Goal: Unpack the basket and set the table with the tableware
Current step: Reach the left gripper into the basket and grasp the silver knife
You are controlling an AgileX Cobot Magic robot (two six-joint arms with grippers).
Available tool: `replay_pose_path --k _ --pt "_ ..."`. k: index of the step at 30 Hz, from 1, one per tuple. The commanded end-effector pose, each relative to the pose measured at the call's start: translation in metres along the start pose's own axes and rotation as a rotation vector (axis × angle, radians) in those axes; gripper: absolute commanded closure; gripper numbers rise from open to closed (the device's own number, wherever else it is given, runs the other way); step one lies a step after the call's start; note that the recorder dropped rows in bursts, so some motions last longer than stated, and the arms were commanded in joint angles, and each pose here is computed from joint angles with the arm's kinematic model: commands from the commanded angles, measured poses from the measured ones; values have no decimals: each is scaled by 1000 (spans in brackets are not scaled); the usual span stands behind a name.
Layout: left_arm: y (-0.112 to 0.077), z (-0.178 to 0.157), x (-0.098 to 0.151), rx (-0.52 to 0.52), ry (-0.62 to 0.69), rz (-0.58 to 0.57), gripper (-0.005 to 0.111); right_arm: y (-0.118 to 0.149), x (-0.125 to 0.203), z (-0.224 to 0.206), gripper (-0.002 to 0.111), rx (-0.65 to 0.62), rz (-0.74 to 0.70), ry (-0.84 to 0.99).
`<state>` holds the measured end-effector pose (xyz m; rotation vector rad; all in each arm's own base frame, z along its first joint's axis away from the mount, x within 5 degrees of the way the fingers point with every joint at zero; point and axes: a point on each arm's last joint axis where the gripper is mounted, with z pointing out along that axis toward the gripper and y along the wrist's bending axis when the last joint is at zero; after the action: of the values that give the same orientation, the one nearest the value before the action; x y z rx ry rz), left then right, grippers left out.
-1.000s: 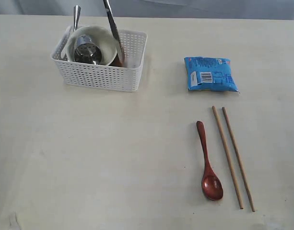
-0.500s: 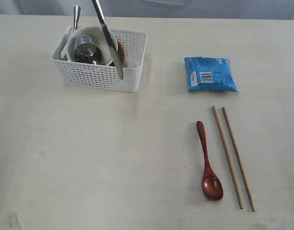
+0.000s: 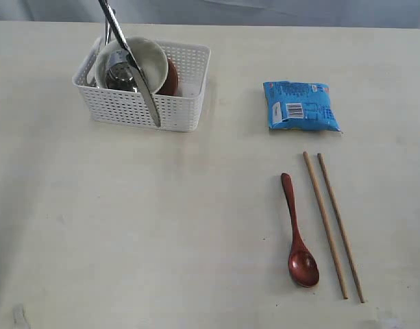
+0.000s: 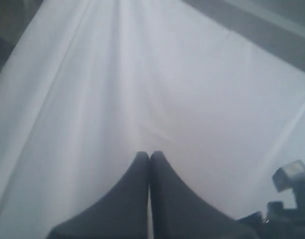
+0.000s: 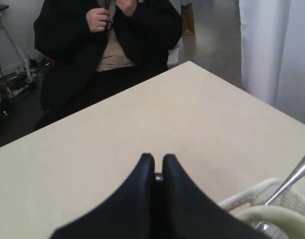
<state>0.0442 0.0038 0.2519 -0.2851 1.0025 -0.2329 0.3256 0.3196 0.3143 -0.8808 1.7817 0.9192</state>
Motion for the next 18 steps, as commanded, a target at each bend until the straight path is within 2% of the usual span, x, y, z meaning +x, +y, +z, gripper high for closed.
replay_pose_path --k 1,3,5,8,9,12,15,18 --pt "-6 4 -11 55 -92 -43 106 -1 -10 -5 109 34 10 -66" --pt "-6 13 -12 40 -54 -101 102 0 -14 -6 109 27 11 -102" --pt "-6 24 -9 29 14 -152 93 1 -17 -6 109 13 23 -133" --pt "-7 44 6 55 179 -138 67 2 -21 -7 109 4 30 -177" --pt "-10 50 13 104 240 -107 55 2 -21 -7 109 2 28 -184" --pt "-15 64 33 224 363 -138 39 4 -21 -7 109 -17 5 -184" --pt "-18 78 52 343 469 -154 40 7 -22 -7 109 -43 3 -185" --pt "-14 93 70 376 582 -160 41 10 -22 -7 109 -76 0 -186"
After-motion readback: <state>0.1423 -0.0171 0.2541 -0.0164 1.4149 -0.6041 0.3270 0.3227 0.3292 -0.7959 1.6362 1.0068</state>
